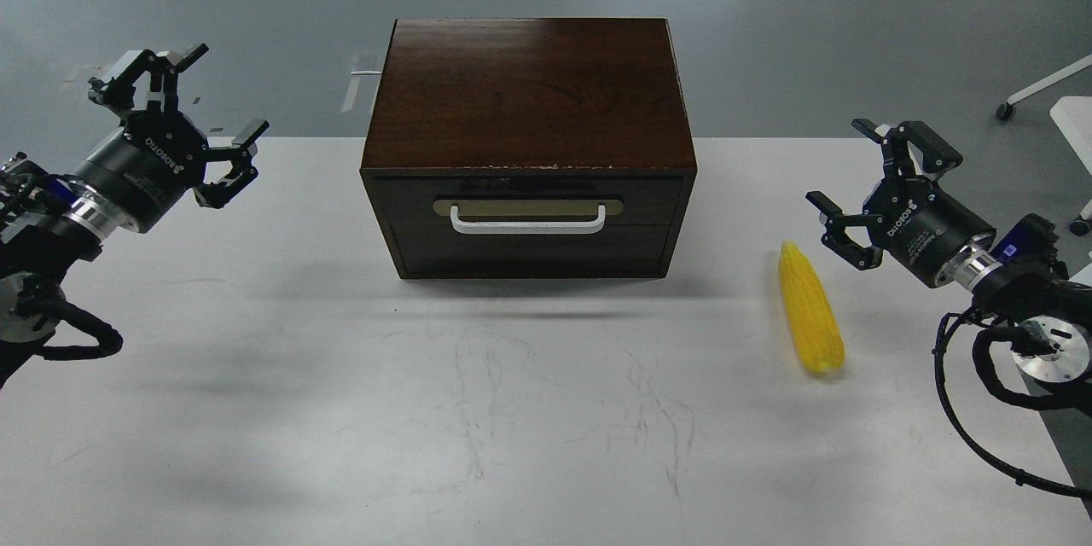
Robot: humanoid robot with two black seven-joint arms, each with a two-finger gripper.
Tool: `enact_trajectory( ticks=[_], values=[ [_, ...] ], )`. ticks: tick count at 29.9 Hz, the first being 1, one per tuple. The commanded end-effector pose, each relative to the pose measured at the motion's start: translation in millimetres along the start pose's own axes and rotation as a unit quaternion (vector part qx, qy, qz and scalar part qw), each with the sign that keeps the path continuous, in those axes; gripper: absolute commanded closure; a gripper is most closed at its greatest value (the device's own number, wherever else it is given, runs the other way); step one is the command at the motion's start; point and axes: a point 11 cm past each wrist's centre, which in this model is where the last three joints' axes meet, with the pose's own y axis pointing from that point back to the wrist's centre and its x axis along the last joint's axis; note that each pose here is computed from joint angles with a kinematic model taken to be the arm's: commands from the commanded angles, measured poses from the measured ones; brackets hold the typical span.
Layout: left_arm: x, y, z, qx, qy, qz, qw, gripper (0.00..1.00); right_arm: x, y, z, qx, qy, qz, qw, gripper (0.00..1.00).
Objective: Put corn in drawer with both arms
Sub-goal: 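Move the left gripper toward the white drawer handle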
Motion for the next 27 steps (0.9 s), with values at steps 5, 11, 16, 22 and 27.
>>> enact_trajectory(
  ticks=[5,11,16,22,27],
  values=[
    [-1.5,-1.7,0.1,-0.010,0.008,0.000,1.000,0.02,0.8,0.6,-0.1,0.000,0.001,0.002,1.000,0.00],
    [5.8,-0.1,4.5,-0.013,0.005,0.011,1.000,0.02,0.9,0.2,-0.2,0.000,0.002,0.002,1.000,0.00],
    [21.0,-0.3,45.4,-0.031,-0.041,0.025,0.998,0.02,5.1,1.0,-1.7,0.002,0.005,0.008,1.000,0.00],
    [-13.1,-33.5,104.7,-0.059,-0.148,-0.041,0.986,0.02,9.0,0.5,-7.1,0.010,0.008,0.013,1.000,0.00],
    [-98.5,-64.8,138.8,-0.085,-0.255,-0.173,0.948,0.02,16.6,1.2,-12.8,0.017,0.013,0.024,0.999,0.00]
  ],
)
